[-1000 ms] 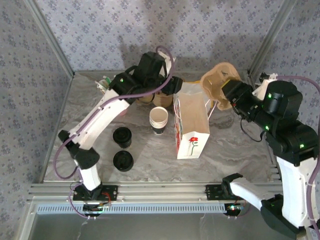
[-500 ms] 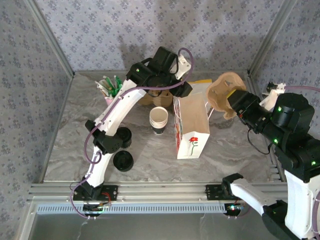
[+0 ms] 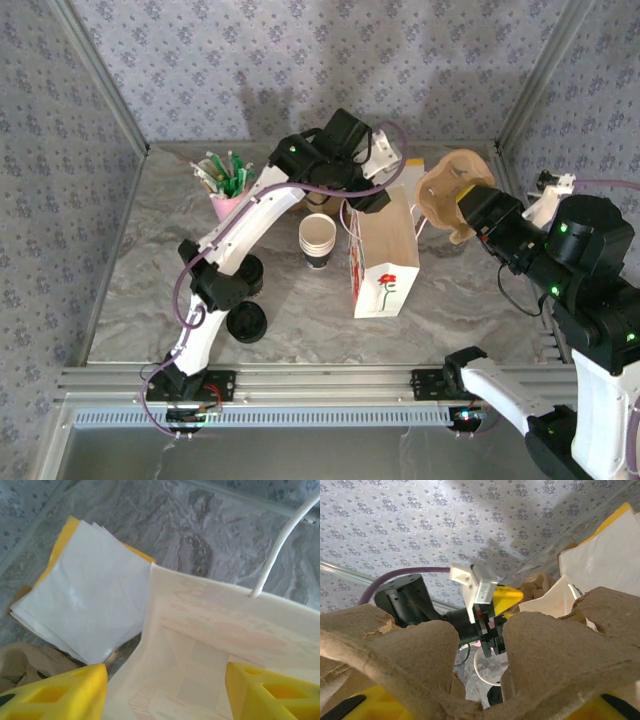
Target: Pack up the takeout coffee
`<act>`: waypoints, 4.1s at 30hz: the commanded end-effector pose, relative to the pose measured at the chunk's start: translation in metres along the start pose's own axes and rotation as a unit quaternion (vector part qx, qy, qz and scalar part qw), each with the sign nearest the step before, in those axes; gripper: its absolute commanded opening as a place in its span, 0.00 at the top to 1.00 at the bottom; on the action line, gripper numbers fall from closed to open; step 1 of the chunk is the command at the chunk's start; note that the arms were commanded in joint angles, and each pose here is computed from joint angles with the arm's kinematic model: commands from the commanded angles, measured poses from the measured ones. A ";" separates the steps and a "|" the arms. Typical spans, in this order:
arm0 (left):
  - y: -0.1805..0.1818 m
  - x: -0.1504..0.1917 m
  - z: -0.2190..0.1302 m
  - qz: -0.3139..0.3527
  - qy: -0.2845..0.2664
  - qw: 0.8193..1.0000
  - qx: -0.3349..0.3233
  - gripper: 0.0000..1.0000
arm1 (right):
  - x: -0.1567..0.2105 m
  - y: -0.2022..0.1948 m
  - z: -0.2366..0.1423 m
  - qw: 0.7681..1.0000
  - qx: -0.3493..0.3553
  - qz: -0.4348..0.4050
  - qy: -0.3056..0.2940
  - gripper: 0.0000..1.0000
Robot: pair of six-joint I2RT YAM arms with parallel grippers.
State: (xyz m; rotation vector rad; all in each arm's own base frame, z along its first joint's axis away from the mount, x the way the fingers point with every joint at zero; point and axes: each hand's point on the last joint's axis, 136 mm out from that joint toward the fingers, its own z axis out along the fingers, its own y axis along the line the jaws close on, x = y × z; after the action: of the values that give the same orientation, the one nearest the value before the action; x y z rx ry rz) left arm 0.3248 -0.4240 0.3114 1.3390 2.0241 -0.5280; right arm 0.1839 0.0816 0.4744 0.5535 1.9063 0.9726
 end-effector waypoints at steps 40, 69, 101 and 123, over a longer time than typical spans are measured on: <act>-0.003 0.018 0.013 -0.074 0.043 0.995 -0.059 1.00 | -0.003 0.002 -0.002 1.000 -0.014 0.007 -0.014 0.58; 0.018 -0.027 -0.101 -0.218 -0.088 0.957 -0.172 0.48 | -0.006 0.007 -0.018 0.999 -0.016 -0.022 -0.021 0.57; 0.036 0.042 -0.008 -0.131 0.058 0.990 -0.009 0.32 | 0.000 0.003 -0.011 1.000 -0.015 -0.010 -0.006 0.57; 0.026 0.039 -0.004 -0.136 0.060 0.989 -0.027 0.81 | 0.000 0.003 -0.006 1.000 -0.018 -0.007 -0.009 0.57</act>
State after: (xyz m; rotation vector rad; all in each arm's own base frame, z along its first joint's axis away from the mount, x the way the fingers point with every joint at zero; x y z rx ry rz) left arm 0.3449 -0.3789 0.2693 1.1088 2.3604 -0.4991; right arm 0.1799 0.0811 0.4710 0.5288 1.9017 0.9695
